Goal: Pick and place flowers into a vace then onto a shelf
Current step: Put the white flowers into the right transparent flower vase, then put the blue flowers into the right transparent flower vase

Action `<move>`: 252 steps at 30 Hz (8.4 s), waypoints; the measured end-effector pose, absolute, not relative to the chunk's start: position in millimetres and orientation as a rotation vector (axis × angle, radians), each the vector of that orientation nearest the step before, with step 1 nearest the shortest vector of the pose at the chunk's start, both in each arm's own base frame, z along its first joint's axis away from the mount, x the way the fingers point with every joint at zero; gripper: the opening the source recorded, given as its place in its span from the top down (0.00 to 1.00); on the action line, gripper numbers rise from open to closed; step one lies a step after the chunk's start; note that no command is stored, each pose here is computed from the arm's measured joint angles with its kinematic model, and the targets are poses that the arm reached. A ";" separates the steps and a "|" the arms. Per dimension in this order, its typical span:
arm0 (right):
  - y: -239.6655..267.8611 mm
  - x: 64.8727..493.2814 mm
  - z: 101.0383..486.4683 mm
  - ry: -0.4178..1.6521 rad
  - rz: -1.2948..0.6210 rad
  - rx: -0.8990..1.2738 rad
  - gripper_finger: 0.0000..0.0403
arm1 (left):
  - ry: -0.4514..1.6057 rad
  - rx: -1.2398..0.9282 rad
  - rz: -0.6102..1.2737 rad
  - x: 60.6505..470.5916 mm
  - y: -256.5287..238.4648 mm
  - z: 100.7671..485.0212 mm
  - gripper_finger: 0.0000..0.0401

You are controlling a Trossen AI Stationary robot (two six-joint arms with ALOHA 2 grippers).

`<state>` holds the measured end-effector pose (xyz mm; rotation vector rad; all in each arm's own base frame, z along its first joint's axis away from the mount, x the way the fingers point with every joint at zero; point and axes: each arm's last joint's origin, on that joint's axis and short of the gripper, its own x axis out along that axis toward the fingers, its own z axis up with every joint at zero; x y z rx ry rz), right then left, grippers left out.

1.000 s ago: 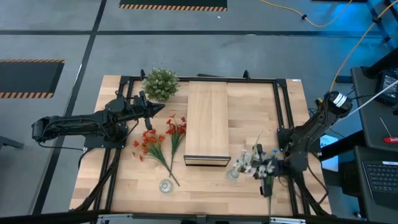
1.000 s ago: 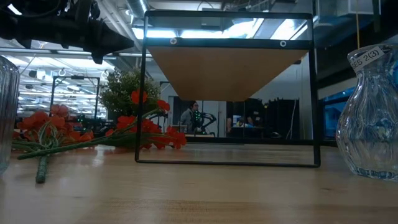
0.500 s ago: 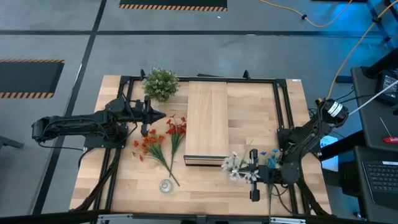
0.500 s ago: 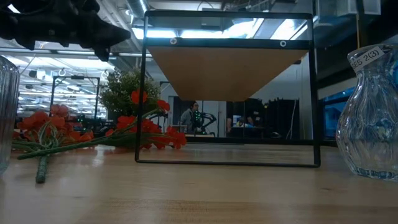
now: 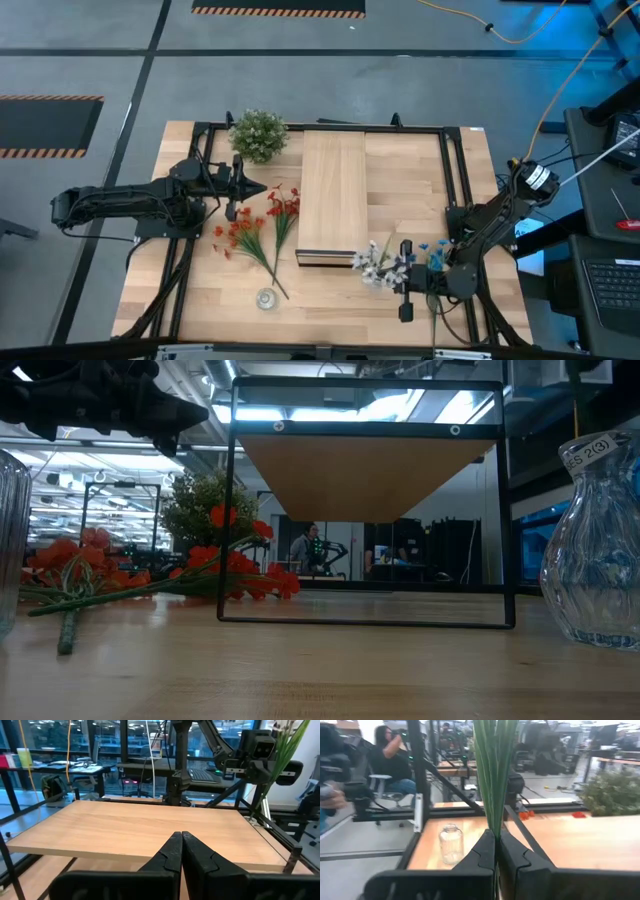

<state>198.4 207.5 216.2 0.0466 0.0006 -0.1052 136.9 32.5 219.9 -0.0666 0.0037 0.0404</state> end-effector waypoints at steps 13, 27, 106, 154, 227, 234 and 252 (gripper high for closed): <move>214.3 205.0 189.8 0.023 -0.182 0.097 0.99 | 0.045 -0.104 0.020 136.8 31.8 215.8 0.99; 224.3 194.5 173.1 0.023 -0.307 0.114 0.99 | 0.045 -0.131 0.021 136.8 31.8 215.8 0.99; 254.3 141.2 221.4 -0.031 -0.282 0.037 0.82 | 0.079 -0.027 0.063 140.7 -34.4 211.0 0.99; 256.3 174.5 251.7 0.985 -0.680 0.515 1.00 | 0.092 -0.020 0.013 138.2 -42.6 209.8 0.99; 319.6 162.6 164.7 1.111 -1.248 0.588 0.40 | 0.093 -0.011 0.001 138.2 -42.9 209.8 0.99; 322.8 166.2 141.9 1.184 -1.354 0.573 0.40 | 0.093 -0.029 0.001 138.2 -42.9 209.8 0.99; 324.7 169.9 120.7 1.136 -1.367 0.530 0.40 | 0.092 -0.029 0.002 138.2 -42.9 209.9 0.99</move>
